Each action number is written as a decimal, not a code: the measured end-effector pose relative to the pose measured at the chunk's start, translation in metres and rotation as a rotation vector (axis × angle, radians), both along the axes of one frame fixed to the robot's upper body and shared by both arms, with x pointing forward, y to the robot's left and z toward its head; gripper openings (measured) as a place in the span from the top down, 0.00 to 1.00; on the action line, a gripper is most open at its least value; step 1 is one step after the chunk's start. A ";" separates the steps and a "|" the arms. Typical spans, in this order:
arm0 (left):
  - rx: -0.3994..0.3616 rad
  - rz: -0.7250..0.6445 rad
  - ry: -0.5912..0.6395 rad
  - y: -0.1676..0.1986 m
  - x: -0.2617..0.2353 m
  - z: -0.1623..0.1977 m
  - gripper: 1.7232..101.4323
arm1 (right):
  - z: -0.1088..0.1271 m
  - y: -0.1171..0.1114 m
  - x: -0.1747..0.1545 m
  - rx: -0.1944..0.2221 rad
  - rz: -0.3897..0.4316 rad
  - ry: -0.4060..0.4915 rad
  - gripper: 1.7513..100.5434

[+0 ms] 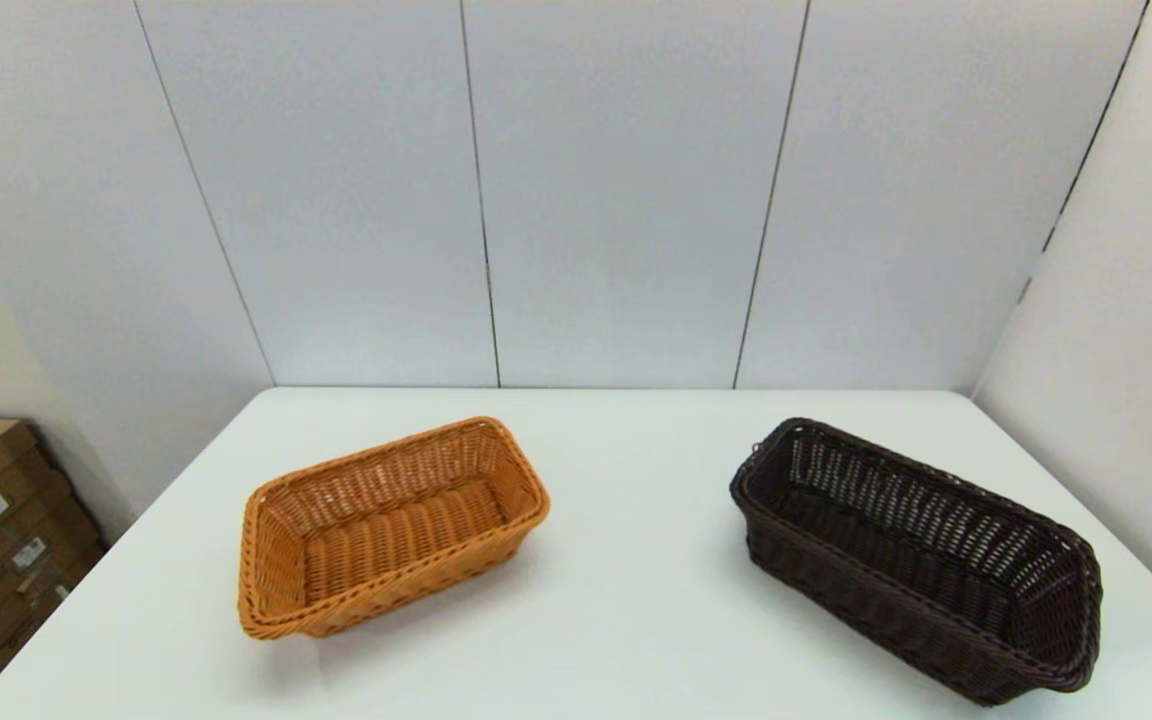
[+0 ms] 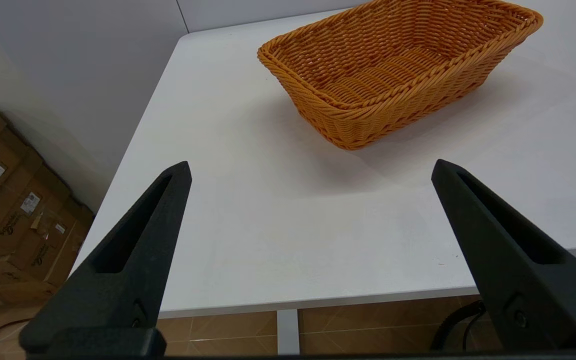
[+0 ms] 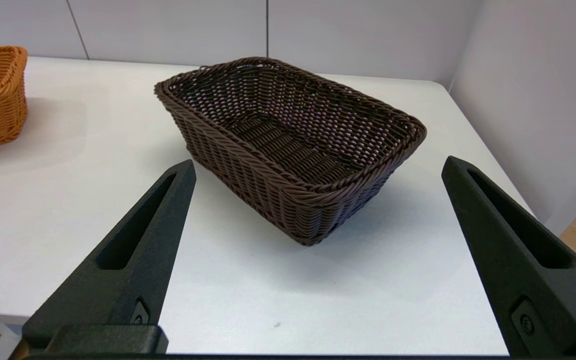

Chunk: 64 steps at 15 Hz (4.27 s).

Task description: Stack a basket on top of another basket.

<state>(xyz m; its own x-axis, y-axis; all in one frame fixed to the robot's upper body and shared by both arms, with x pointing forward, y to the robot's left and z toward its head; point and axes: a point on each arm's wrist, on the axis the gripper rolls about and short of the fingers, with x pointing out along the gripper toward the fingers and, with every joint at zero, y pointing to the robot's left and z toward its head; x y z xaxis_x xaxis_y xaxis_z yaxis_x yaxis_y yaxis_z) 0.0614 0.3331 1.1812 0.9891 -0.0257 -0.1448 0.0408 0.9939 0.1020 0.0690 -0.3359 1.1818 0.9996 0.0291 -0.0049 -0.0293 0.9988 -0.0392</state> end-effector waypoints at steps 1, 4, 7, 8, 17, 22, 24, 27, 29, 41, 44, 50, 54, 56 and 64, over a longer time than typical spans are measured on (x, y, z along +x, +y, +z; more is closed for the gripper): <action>0.000 0.000 0.000 0.000 0.000 0.000 0.04 | 0.000 0.000 0.000 0.000 0.000 0.000 0.03; 0.000 0.000 0.000 0.000 0.000 0.000 0.04 | 0.000 0.000 0.000 0.000 0.000 0.000 0.03; 0.000 0.000 0.000 0.000 0.000 0.000 0.04 | 0.000 0.000 0.000 0.000 0.000 0.000 0.03; 0.000 0.000 0.000 0.000 0.000 0.000 0.04 | 0.000 0.000 0.000 0.000 0.000 0.000 0.03; 0.001 -0.002 -0.007 0.000 0.001 0.000 0.04 | 0.000 0.000 0.000 0.000 0.000 0.000 0.03; -0.002 -0.040 -0.001 -0.001 -0.004 0.009 0.04 | 0.000 0.000 0.000 0.000 0.000 0.000 0.03; -0.004 -0.040 0.046 -0.001 -0.007 0.022 0.04 | 0.000 0.000 0.000 0.000 0.001 0.000 0.03; -0.011 -0.038 0.130 -0.001 0.000 0.051 0.04 | 0.000 0.000 0.000 0.000 0.001 0.000 0.03; -0.047 -0.024 0.218 -0.001 0.018 0.078 0.04 | 0.000 0.000 0.000 0.000 0.000 0.000 0.03; -0.148 0.291 0.812 0.012 0.215 0.123 0.04 | 0.000 0.000 0.000 0.000 0.000 0.000 0.03; -0.236 0.381 0.925 0.017 0.257 0.099 0.04 | 0.000 0.000 0.000 0.000 0.000 0.000 0.03; -0.386 0.462 1.088 0.007 0.288 0.057 0.04 | 0.000 0.000 0.000 0.000 0.000 0.000 0.03; -0.463 0.430 1.143 0.003 0.294 0.047 0.04 | 0.000 0.000 0.000 0.000 0.000 0.000 0.03; -0.484 0.454 1.164 0.002 0.297 0.040 0.04 | 0.000 0.000 0.000 0.000 0.000 0.000 0.03; -0.528 0.443 1.187 0.000 0.316 0.017 0.04 | 0.000 0.000 0.000 0.000 0.000 0.000 0.03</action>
